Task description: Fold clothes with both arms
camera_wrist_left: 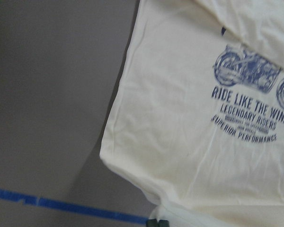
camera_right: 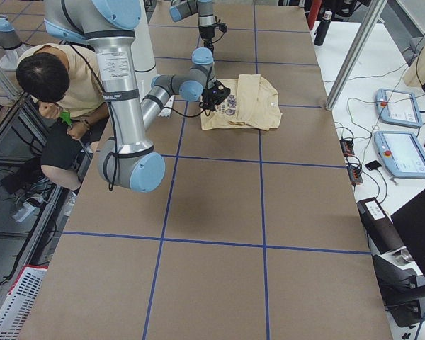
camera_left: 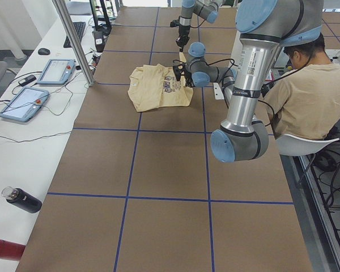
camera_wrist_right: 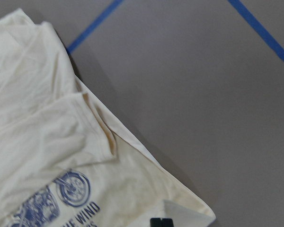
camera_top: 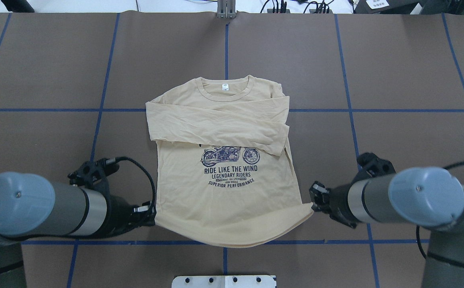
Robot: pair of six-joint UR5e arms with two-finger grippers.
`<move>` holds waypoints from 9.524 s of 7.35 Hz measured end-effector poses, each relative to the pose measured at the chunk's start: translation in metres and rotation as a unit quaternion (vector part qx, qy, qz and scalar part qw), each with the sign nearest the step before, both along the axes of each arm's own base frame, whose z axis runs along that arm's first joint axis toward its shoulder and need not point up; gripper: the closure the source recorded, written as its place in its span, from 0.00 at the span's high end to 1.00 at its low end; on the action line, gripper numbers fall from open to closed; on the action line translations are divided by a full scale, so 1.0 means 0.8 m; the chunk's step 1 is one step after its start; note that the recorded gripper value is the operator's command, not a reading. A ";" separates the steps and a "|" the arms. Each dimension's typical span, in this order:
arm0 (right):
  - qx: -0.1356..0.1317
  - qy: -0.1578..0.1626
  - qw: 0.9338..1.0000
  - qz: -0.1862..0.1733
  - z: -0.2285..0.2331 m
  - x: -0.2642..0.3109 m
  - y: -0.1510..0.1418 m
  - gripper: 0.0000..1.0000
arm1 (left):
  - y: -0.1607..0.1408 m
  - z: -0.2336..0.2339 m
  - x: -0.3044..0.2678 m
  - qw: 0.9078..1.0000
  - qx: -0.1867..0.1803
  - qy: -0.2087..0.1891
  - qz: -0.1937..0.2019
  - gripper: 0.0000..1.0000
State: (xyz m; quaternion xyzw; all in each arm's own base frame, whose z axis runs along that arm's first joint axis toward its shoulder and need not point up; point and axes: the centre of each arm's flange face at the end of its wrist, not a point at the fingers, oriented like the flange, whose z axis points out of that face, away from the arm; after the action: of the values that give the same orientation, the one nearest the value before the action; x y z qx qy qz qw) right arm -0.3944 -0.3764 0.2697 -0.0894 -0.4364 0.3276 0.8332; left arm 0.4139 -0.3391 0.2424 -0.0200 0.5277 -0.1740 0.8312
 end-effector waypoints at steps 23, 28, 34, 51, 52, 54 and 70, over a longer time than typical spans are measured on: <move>0.076 0.073 0.994 0.019 -0.017 -0.135 -0.360 1.00 | -0.348 0.128 0.028 0.990 0.054 -0.060 -0.112 0.49; 0.049 -0.011 0.996 0.079 0.000 -0.044 -0.213 0.98 | -0.278 0.093 -0.045 0.991 0.087 -0.007 -0.102 0.50; -0.016 0.000 0.981 0.193 0.068 -0.124 -0.056 0.91 | -0.259 0.088 -0.064 0.986 0.135 -0.015 -0.100 0.49; -0.014 0.011 0.979 0.203 0.080 -0.142 -0.032 0.00 | -0.265 0.094 -0.068 0.982 0.152 -0.030 -0.105 0.49; -0.014 0.010 0.979 0.203 0.078 -0.141 -0.032 0.00 | -0.265 0.094 -0.068 0.982 0.152 -0.031 -0.105 0.49; -0.014 0.009 0.979 0.203 0.078 -0.137 -0.031 0.00 | -0.265 0.094 -0.068 0.982 0.152 -0.031 -0.105 0.46; -0.052 0.003 0.992 0.117 -0.017 -0.022 0.066 1.00 | -0.050 0.039 0.104 0.994 0.054 -0.054 0.073 0.57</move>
State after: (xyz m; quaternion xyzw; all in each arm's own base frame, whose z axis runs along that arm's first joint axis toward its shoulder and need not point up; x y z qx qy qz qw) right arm -0.4117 -0.3237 0.2558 -0.0793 -0.4236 0.4453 0.7849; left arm 0.4973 -0.3791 0.2737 -0.0042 0.4875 -0.0852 0.8689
